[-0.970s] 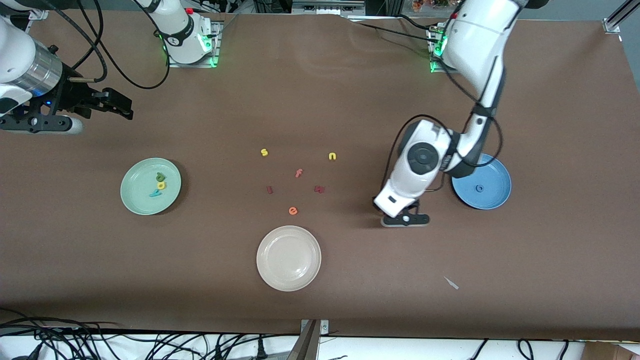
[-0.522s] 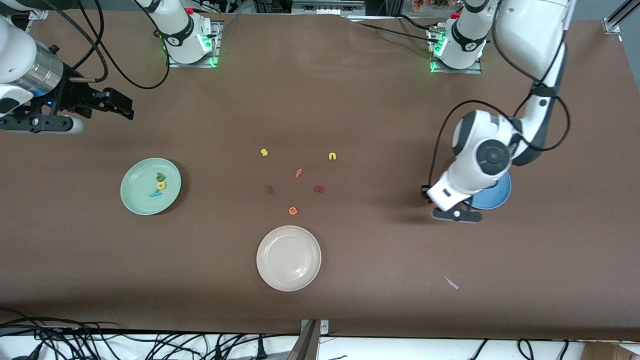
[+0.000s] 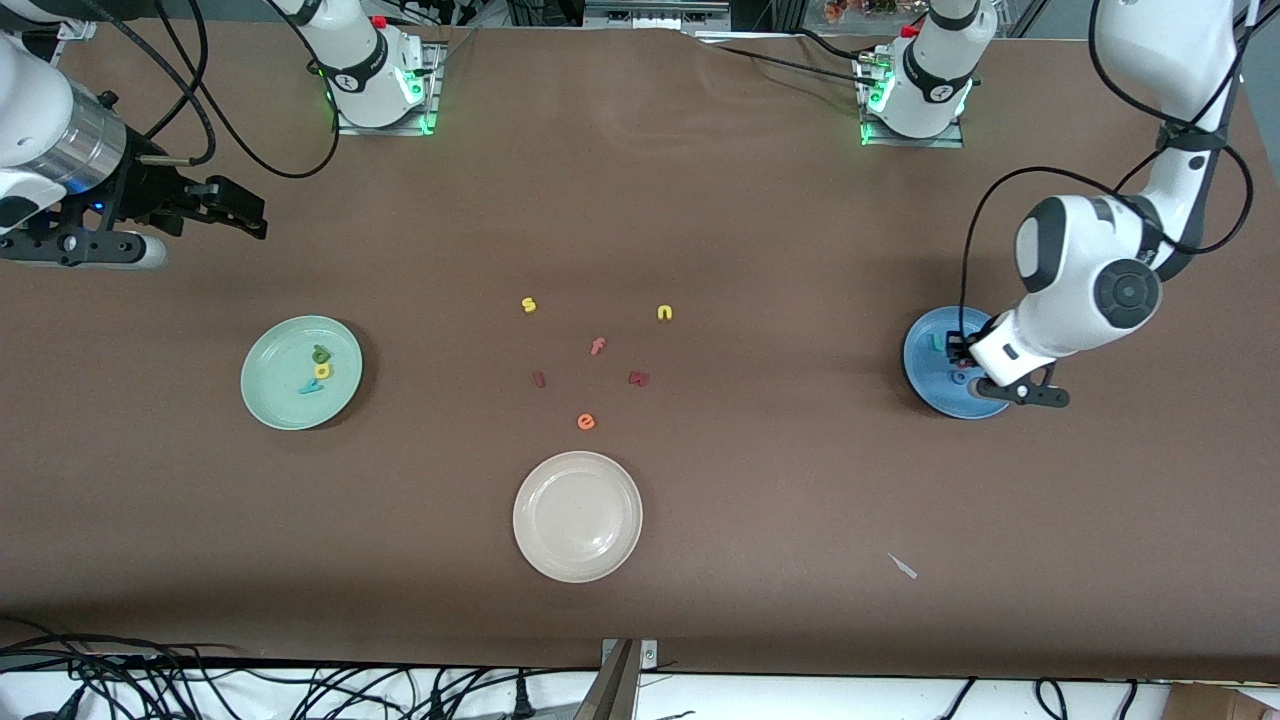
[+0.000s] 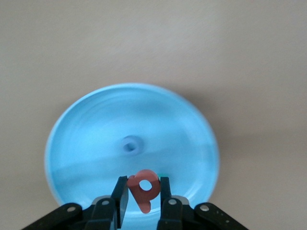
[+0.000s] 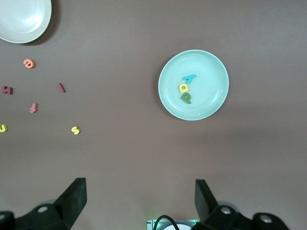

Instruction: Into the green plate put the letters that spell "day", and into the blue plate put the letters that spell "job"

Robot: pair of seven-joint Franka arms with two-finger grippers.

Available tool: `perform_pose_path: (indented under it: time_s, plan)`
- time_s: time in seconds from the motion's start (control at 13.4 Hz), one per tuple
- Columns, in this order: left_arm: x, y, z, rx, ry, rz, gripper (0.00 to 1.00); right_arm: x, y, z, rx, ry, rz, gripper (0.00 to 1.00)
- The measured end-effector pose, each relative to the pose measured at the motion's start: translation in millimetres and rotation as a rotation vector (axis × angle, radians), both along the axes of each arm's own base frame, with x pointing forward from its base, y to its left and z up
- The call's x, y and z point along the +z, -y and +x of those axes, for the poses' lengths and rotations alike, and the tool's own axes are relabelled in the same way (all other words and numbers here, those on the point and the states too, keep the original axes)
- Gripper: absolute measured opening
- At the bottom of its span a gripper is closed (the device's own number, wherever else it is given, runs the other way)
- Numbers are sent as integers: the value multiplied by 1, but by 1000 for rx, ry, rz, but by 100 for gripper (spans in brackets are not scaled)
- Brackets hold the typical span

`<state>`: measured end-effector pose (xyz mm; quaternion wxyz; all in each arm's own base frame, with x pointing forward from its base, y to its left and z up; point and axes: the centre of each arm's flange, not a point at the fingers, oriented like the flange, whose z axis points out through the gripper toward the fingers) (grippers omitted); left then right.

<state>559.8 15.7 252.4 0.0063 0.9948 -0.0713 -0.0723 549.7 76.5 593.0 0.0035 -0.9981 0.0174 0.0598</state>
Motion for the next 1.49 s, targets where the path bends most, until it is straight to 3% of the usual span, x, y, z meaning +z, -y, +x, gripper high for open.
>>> perform_pose_path:
  time_s: [0.15, 0.67, 1.12, 1.49]
  plan:
    - [-2, -26, -6, -11, -8, 1, 35, 0, 2, 0, -5, 1, -2, 100]
    - [-6, -32, -13, -13, -21, -1, 100, 0, 4, 1, -10, 1, -4, 100]
    - [40, -30, -13, -13, 61, -8, 100, 0, 5, 1, -14, 2, -6, 100]
    - [56, -7, -15, -49, 50, -20, 100, 0, 5, 1, -16, 4, -6, 100]
